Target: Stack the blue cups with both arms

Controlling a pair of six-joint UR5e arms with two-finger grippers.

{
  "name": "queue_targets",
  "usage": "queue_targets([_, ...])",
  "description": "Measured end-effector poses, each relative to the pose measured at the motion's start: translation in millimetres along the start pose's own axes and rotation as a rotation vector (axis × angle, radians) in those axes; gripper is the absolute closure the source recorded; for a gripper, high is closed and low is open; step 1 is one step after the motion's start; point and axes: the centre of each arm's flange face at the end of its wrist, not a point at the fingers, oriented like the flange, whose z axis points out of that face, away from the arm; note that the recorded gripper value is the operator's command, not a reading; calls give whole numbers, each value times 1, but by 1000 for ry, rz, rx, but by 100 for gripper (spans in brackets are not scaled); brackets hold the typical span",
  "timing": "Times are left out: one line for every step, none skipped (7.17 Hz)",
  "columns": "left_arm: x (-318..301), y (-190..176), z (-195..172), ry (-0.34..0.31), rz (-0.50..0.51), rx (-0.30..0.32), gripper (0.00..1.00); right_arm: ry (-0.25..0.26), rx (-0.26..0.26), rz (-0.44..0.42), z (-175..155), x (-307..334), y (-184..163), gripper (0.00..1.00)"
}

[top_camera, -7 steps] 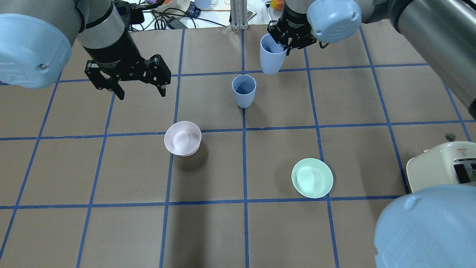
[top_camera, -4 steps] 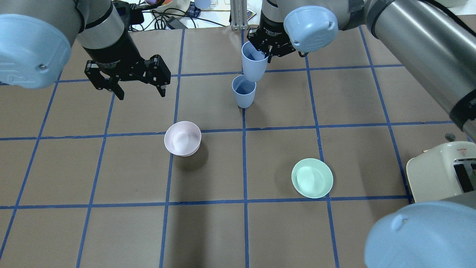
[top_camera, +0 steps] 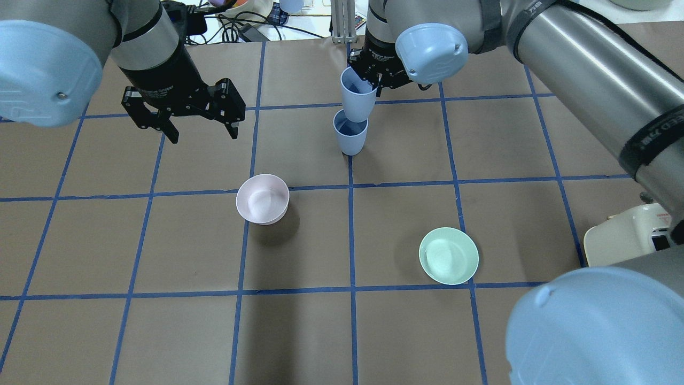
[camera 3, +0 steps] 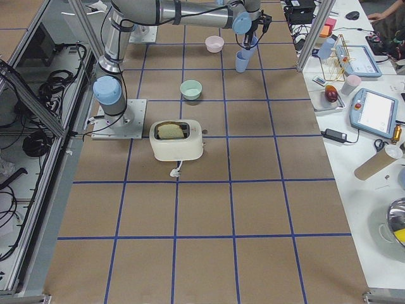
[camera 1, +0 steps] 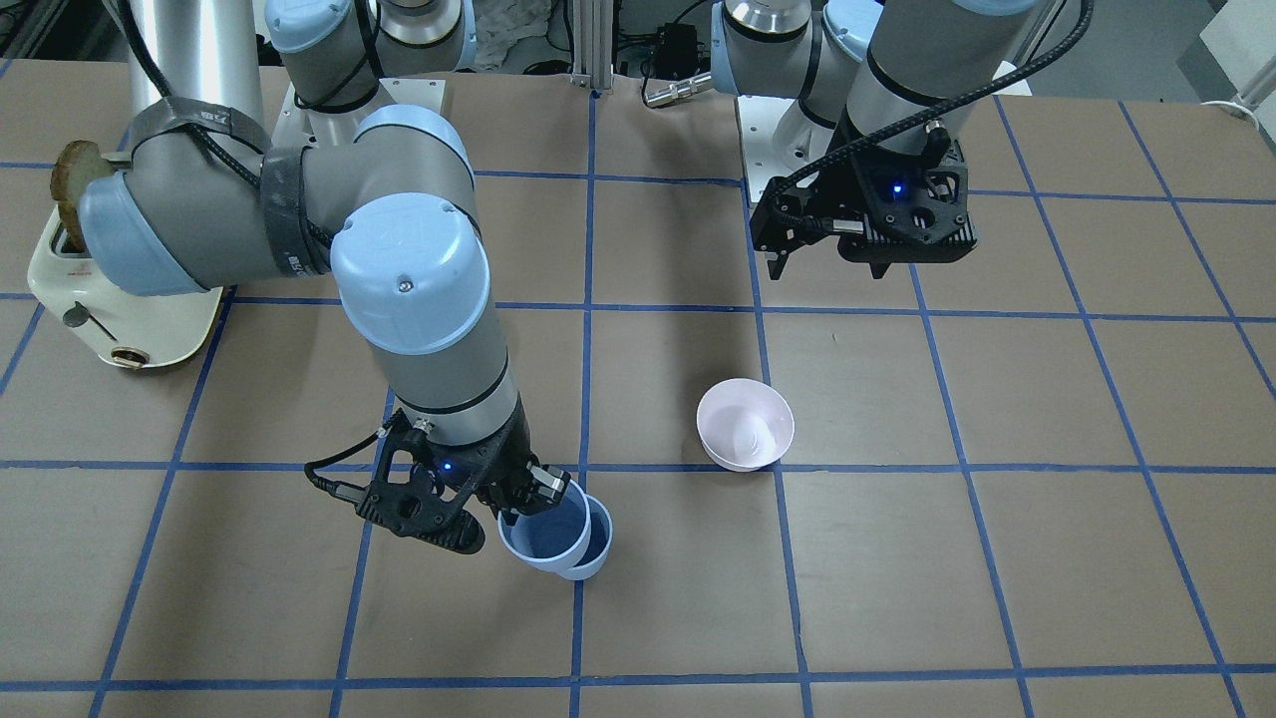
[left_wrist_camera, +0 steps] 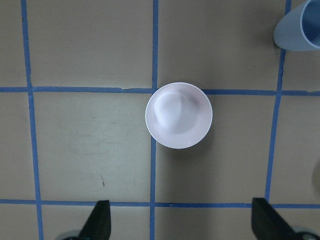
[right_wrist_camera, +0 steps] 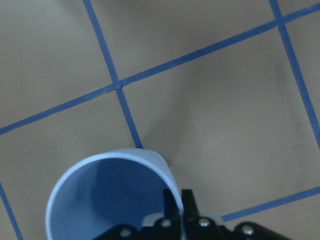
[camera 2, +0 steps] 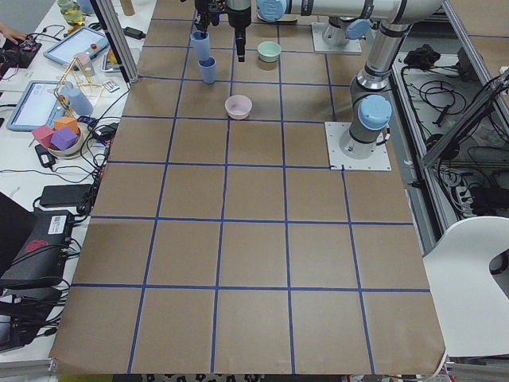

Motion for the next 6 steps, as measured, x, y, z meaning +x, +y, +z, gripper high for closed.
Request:
queue_targets([0, -1, -1, 1, -1, 1, 0, -5, -6, 0, 2, -1, 1, 100])
queue_targets([0, -1, -2, 1, -1, 3, 0, -5, -11, -1, 6, -1, 1, 80])
queue_targets([0, -1, -2, 2, -1, 4, 0, -4, -15, -5, 10, -2, 0, 13])
queue_targets([0, 0, -3, 1, -1, 6, 0, -4, -15, -9, 11, -2, 0, 0])
queue_targets([0, 0, -3, 1, -2, 6, 0, -7, -11, -8, 9, -2, 0, 0])
queue_targets([-1, 0, -4, 1, -3, 7, 0, -11, -6, -4, 5, -2, -1, 0])
